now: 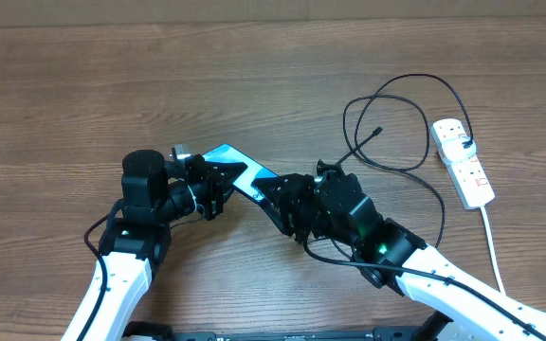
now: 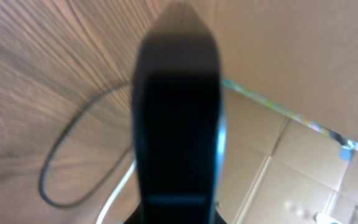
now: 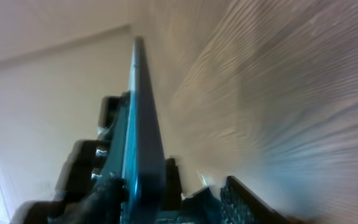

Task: Plug charger to phone and switch on socket

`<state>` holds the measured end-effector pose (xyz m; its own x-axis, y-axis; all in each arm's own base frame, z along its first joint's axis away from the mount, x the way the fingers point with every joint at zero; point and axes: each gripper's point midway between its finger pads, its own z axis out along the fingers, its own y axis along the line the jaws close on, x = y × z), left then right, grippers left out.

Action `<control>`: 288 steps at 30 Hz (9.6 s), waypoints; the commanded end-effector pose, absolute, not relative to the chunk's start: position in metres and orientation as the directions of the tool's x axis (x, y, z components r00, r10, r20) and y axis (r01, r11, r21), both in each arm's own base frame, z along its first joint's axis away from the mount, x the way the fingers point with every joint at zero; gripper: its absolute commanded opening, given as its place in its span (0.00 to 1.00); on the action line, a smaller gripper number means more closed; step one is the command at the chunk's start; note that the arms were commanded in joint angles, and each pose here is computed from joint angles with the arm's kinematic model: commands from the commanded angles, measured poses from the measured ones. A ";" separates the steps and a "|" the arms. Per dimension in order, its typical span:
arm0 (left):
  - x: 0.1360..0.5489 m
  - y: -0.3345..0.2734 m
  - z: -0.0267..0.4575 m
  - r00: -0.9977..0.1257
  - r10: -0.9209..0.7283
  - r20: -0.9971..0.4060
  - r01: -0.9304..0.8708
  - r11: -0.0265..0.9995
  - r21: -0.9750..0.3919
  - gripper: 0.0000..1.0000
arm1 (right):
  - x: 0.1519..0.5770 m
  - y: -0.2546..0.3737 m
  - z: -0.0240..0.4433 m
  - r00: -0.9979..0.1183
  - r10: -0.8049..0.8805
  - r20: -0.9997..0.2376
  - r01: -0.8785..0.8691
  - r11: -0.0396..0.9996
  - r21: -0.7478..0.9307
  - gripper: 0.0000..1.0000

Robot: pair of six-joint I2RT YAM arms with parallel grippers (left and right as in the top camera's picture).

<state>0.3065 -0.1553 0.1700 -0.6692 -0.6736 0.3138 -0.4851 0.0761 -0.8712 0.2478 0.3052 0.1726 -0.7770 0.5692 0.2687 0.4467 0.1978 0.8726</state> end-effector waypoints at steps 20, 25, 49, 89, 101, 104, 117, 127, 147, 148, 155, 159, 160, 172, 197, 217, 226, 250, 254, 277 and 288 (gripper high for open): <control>0.288 -0.153 0.133 -0.887 -0.325 0.328 -0.382 0.118 -0.917 0.04 | 0.343 0.090 0.111 -0.615 0.572 -0.543 0.361 0.816 0.451 0.80; 0.287 -0.165 0.135 -0.919 -0.170 0.356 -0.368 0.045 -0.929 0.04 | 0.381 0.058 0.108 -0.587 0.591 -0.553 0.439 0.806 0.397 0.75; 0.287 -0.167 0.132 -0.913 -0.151 0.379 -0.389 0.035 -0.921 0.04 | 0.423 0.079 -0.012 -0.701 0.677 -0.225 0.655 0.736 0.171 0.40; 0.344 -0.168 0.217 -0.998 -0.003 -0.070 0.070 -0.002 -0.998 0.04 | 0.287 0.164 0.226 -0.987 -0.103 -0.124 -0.155 0.808 0.568 0.04; 0.358 -0.167 0.169 -0.998 -0.006 0.070 -0.070 -0.003 -0.998 0.04 | 0.197 0.226 0.195 -0.924 -0.382 -0.023 -0.310 0.714 0.628 0.04; 0.359 -0.168 0.170 -0.999 -0.005 0.041 -0.041 -0.002 -0.999 0.04 | 0.194 0.241 0.186 -0.922 -0.386 -0.032 -0.317 0.704 0.636 0.04; 0.363 -0.170 0.179 -0.995 -0.014 -0.096 0.096 0.003 -0.995 0.04 | 0.196 0.280 0.176 -0.892 -0.427 -0.150 -0.431 0.702 0.566 0.04; 0.364 -0.170 0.186 -0.983 -0.011 -0.185 0.185 0.003 -0.983 0.04 | 0.205 0.292 0.156 -0.909 -0.404 -0.104 -0.387 0.723 0.572 0.04; 0.358 -0.180 0.188 -0.974 0.020 -0.227 0.227 -0.004 -0.974 0.04 | 0.217 0.311 0.135 -0.907 -0.411 -0.089 -0.376 0.698 0.609 0.04; 0.358 -0.180 0.188 -0.972 0.023 -0.232 0.232 -0.005 -0.973 0.04 | 0.218 0.311 0.135 -0.908 -0.409 -0.093 -0.377 0.697 0.610 0.04; 0.353 -0.187 0.188 -0.965 0.046 -0.259 0.259 -0.013 -0.966 0.04 | 0.223 0.316 0.138 -0.913 -0.392 -0.113 -0.373 0.692 0.618 0.04; 0.351 -0.190 0.188 -0.961 0.058 -0.270 0.269 -0.017 -0.963 0.04 | 0.224 0.316 0.138 -0.913 -0.391 -0.116 -0.375 0.691 0.618 0.04; 0.351 -0.191 0.188 -0.960 0.059 -0.273 0.272 -0.018 -0.962 0.04 | 0.224 0.316 0.138 -0.913 -0.391 -0.116 -0.375 0.691 0.618 0.04; 0.361 -0.171 0.188 -0.957 0.006 -0.290 0.290 -0.003 -0.957 0.04 | 0.221 0.313 0.138 -0.894 -0.428 -0.132 -0.414 0.678 0.608 0.04; 0.380 -0.123 0.188 -0.936 -0.115 -0.331 0.329 0.040 -0.943 0.04 | 0.268 0.218 0.049 -0.936 -0.200 -0.290 -0.240 0.964 0.110 0.08; 0.377 -0.130 0.187 -0.941 -0.098 -0.324 0.322 0.033 -0.946 0.04 | 0.280 0.217 0.053 -0.933 -0.133 -0.335 -0.178 0.978 0.105 0.80; 0.381 -0.119 0.187 -0.939 -0.127 -0.320 0.317 0.042 -0.948 0.04 | 0.287 0.227 0.066 -0.933 -0.081 -0.352 -0.143 0.977 0.155 1.00; 0.381 -0.118 0.187 -0.958 -0.132 -0.255 0.252 0.034 -0.967 0.04 | 0.294 0.227 0.078 -0.937 0.068 -0.343 0.002 0.982 0.189 1.00; 0.384 -0.110 0.187 -0.957 -0.153 -0.247 0.244 0.038 -0.969 0.04 | 0.283 0.226 0.067 -0.945 0.046 -0.323 -0.010 0.986 0.169 0.98; 0.390 -0.085 0.187 -0.951 -0.215 -0.224 0.219 0.048 -0.975 0.04 | 0.231 0.210 -0.012 -0.981 -0.050 -0.186 -0.034 0.996 -0.087 0.68; 0.390 -0.085 0.187 -0.951 -0.215 -0.222 0.217 0.048 -0.975 0.04 | 0.213 0.199 -0.020 -0.993 -0.054 -0.108 -0.042 0.993 -0.114 0.04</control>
